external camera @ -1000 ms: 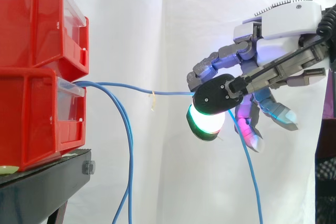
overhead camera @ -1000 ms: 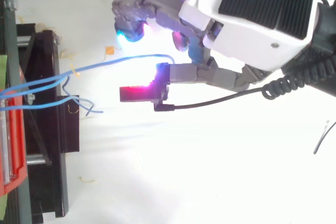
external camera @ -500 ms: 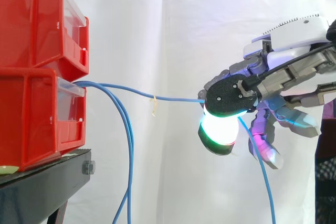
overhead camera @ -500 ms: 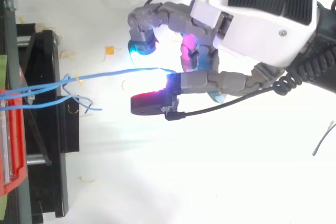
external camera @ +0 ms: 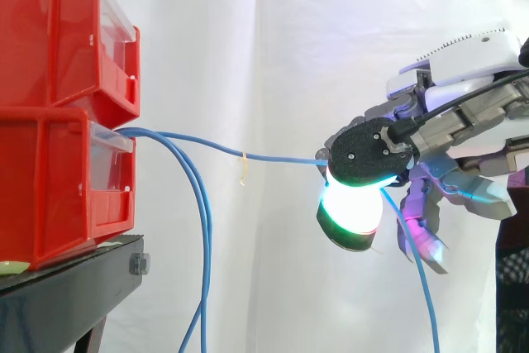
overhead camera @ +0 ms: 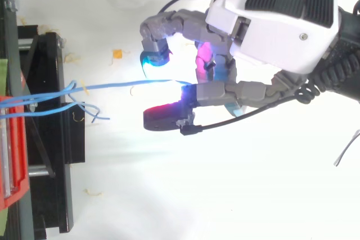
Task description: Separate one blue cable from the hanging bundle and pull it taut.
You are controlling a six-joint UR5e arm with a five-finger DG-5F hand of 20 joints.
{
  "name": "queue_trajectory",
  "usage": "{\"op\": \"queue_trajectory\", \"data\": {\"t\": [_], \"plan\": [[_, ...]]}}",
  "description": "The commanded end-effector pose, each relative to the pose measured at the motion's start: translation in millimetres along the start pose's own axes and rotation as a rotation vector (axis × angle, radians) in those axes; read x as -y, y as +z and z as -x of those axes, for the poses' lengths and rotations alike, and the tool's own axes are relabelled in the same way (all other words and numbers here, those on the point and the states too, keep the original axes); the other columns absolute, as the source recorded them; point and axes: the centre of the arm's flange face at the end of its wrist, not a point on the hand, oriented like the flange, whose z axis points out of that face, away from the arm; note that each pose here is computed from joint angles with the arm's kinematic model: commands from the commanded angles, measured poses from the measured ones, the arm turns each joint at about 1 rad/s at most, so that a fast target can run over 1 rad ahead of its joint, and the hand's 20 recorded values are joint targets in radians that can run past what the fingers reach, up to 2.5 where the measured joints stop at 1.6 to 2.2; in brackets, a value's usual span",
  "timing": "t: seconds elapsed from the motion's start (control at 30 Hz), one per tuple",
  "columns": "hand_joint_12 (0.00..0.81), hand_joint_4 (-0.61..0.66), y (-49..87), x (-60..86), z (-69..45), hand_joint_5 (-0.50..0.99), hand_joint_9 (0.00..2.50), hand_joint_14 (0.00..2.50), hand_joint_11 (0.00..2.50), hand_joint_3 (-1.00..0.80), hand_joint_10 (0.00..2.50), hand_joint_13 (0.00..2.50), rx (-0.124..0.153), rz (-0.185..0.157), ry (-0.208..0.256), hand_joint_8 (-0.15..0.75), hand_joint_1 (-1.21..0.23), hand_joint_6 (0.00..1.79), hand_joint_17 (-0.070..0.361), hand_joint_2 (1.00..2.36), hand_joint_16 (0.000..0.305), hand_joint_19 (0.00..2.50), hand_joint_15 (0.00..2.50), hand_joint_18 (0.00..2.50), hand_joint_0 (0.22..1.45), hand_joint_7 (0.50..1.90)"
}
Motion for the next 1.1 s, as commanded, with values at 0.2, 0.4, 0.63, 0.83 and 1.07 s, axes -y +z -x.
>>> {"op": "queue_trajectory", "data": {"t": [0.2, 0.4, 0.63, 0.83, 1.07], "plan": [[0.344, 0.12, -6.3, 5.7, -2.6, 0.13, 1.92, 0.02, 0.5, -0.17, 0.02, 1.27, -0.055, -0.035, 0.085, 0.182, -0.63, 0.5, 0.128, 1.05, 0.057, 0.64, 0.62, 0.93, 0.64, 1.39], [0.345, 0.12, -6.6, 5.0, -3.3, 0.13, 1.92, 0.01, 0.51, -0.18, 0.02, 1.27, -0.056, -0.034, 0.085, 0.19, -0.63, 0.5, 0.127, 1.03, 0.056, 0.65, 0.63, 0.93, 0.65, 1.38], [0.345, 0.1, -6.6, 5.0, -3.3, 0.12, 1.88, 0.02, 0.55, -0.4, 0.02, 1.25, -0.056, -0.034, 0.082, 0.189, -0.6, 0.5, 0.128, 1.0, 0.057, 0.67, 0.65, 0.89, 0.54, 1.38], [0.344, 0.11, -6.6, 5.0, -3.3, 0.11, 1.85, 0.02, 0.57, -0.5, 0.02, 1.22, -0.056, -0.034, 0.083, 0.196, -0.54, 0.5, 0.126, 1.0, 0.056, 0.7, 0.67, 0.84, 0.45, 1.39], [0.337, 0.11, -6.3, 5.7, -2.6, 0.11, 1.83, 0.02, 0.59, -0.5, 0.02, 1.2, -0.055, -0.035, 0.082, 0.193, -0.5, 0.5, 0.12, 1.0, 0.053, 0.71, 0.67, 0.82, 0.47, 1.38]]}}
